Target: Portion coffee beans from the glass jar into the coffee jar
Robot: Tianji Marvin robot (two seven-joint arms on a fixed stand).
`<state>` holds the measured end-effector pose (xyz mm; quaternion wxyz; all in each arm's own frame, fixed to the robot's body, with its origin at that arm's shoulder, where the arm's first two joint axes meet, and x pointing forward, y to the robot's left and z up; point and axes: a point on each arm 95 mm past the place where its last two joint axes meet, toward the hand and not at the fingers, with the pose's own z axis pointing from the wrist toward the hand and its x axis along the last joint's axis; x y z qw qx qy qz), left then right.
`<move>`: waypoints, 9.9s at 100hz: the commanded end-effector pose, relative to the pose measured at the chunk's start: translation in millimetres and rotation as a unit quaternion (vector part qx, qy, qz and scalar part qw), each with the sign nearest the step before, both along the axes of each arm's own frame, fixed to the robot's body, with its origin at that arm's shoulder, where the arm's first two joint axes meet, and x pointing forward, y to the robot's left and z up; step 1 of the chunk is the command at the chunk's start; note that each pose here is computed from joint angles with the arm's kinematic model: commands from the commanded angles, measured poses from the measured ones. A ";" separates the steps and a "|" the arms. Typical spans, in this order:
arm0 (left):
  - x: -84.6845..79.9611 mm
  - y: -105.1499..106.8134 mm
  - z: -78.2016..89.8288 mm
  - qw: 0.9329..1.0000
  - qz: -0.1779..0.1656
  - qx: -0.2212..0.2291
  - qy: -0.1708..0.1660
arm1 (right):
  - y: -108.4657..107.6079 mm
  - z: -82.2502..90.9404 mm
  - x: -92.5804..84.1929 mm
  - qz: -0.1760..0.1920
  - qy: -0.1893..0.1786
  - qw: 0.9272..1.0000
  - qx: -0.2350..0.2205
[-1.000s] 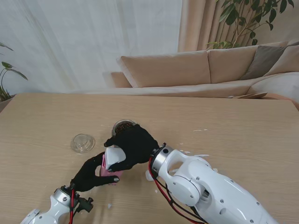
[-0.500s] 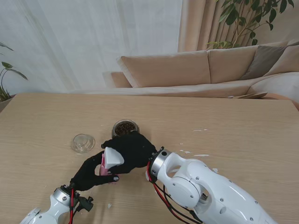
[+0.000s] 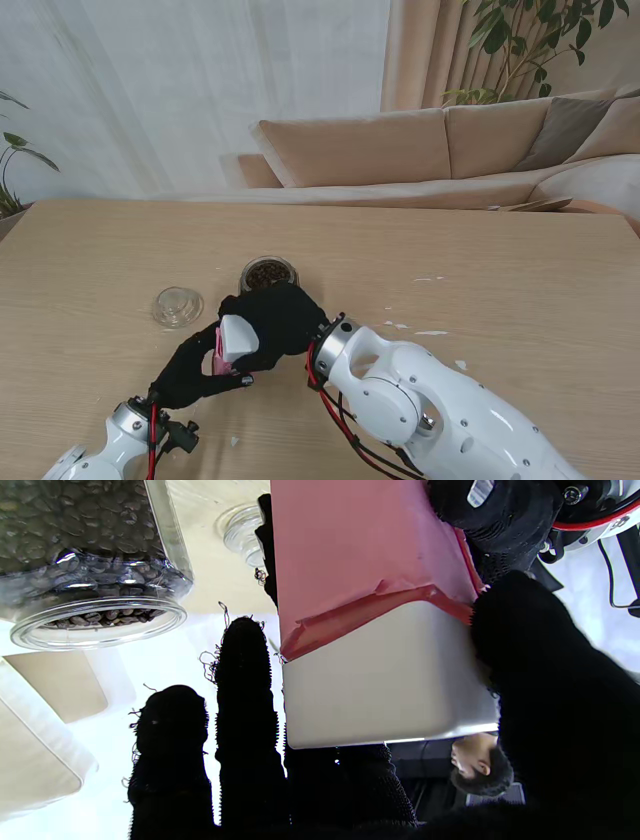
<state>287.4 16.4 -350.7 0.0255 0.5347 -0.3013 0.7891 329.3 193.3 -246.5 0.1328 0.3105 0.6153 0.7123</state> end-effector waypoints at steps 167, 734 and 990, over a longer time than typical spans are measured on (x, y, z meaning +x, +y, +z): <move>-6.7 -3.2 -1.8 0.996 -0.034 0.070 0.036 | -230.1 20.6 -7.7 -0.357 0.026 0.915 -0.187; 140.7 73.0 -19.3 0.827 0.202 0.519 0.076 | -104.2 -116.3 -69.4 -0.263 0.181 0.909 0.269; 156.4 -13.7 161.9 0.884 0.101 0.456 -0.034 | -102.3 -120.0 -69.3 -0.256 0.202 0.905 0.274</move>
